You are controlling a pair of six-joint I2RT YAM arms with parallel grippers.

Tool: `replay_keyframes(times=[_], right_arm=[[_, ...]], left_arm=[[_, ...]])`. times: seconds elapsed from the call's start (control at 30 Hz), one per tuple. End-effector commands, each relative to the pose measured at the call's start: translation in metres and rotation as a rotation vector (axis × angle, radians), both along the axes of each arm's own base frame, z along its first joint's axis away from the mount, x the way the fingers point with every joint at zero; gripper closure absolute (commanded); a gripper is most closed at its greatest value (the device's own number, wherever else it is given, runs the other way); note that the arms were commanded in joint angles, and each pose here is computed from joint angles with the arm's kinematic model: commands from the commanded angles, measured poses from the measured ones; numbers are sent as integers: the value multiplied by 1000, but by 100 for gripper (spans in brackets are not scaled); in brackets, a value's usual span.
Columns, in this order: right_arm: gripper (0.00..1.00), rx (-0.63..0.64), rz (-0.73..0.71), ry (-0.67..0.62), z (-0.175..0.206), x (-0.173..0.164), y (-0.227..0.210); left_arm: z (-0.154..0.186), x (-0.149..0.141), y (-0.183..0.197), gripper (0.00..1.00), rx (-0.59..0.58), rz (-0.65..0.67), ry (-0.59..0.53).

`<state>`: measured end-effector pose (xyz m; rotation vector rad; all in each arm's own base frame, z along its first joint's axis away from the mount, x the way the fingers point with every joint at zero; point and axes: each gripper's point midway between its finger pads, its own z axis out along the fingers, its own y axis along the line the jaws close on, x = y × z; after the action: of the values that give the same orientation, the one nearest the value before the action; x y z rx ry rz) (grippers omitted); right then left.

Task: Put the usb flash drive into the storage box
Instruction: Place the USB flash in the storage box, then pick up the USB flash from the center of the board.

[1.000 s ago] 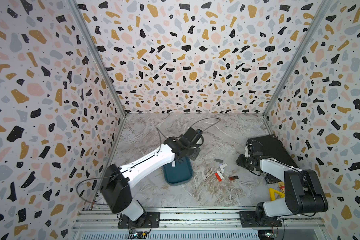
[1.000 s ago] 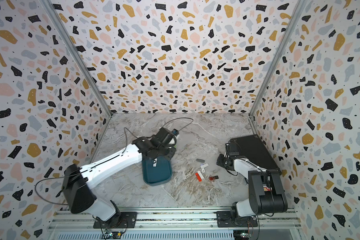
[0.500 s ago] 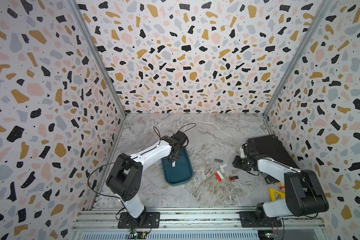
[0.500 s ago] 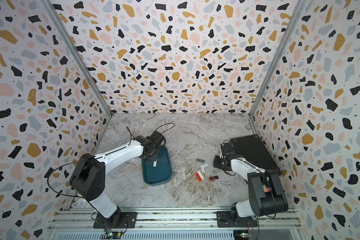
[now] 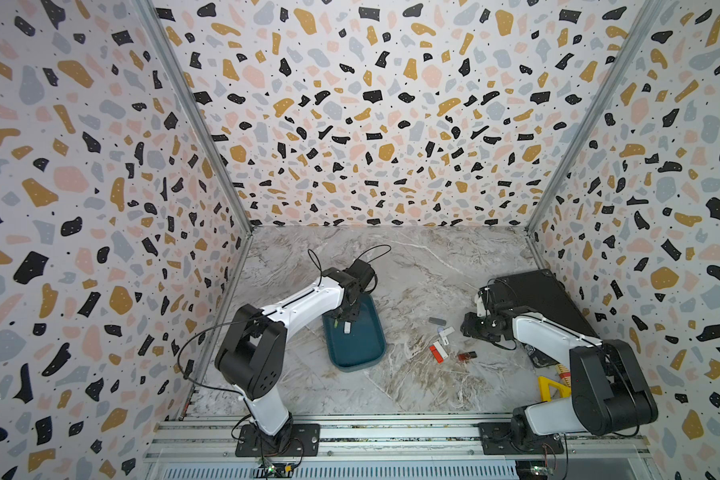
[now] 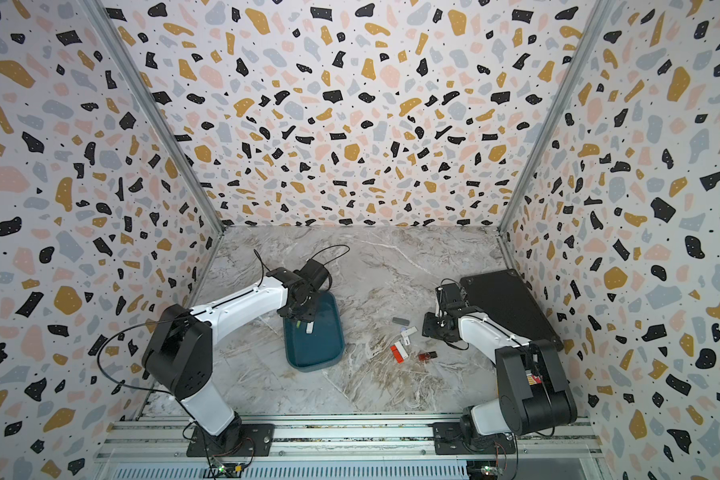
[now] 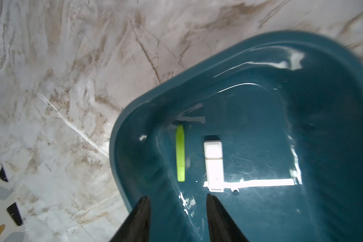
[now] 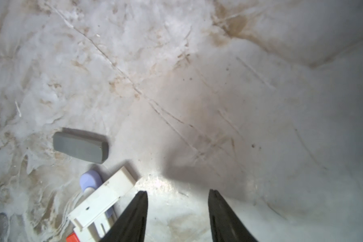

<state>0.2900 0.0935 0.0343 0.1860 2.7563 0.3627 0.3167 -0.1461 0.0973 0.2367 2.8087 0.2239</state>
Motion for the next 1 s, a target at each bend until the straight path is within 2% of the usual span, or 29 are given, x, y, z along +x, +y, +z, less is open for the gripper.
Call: replay_keyframes(times=[0.0,0.17,0.47,0.6,0.73,0.83,0.97], right_arm=[[46,36,31,-1,18,-2,12],[46,115,75,52,17,-12,35],[44,119,107,78,15,-6,61],[43,113,58,111,7,-4,64],[42,78,1,152,0,-6,59],[42,97,-13,153,-3,-4,62],[46,86,-8,159,-6,2,64]], left_arm=[[43,-12,-17,51,-150,-43,-33],[80,-38,-11,47,-236,-113,-101],[80,-91,16,43,-300,-144,-145],[80,-95,24,40,-299,-131,-189],[81,-96,24,40,-304,-133,-198],[80,-96,24,39,-300,-132,-195],[80,-96,26,39,-289,-131,-197]])
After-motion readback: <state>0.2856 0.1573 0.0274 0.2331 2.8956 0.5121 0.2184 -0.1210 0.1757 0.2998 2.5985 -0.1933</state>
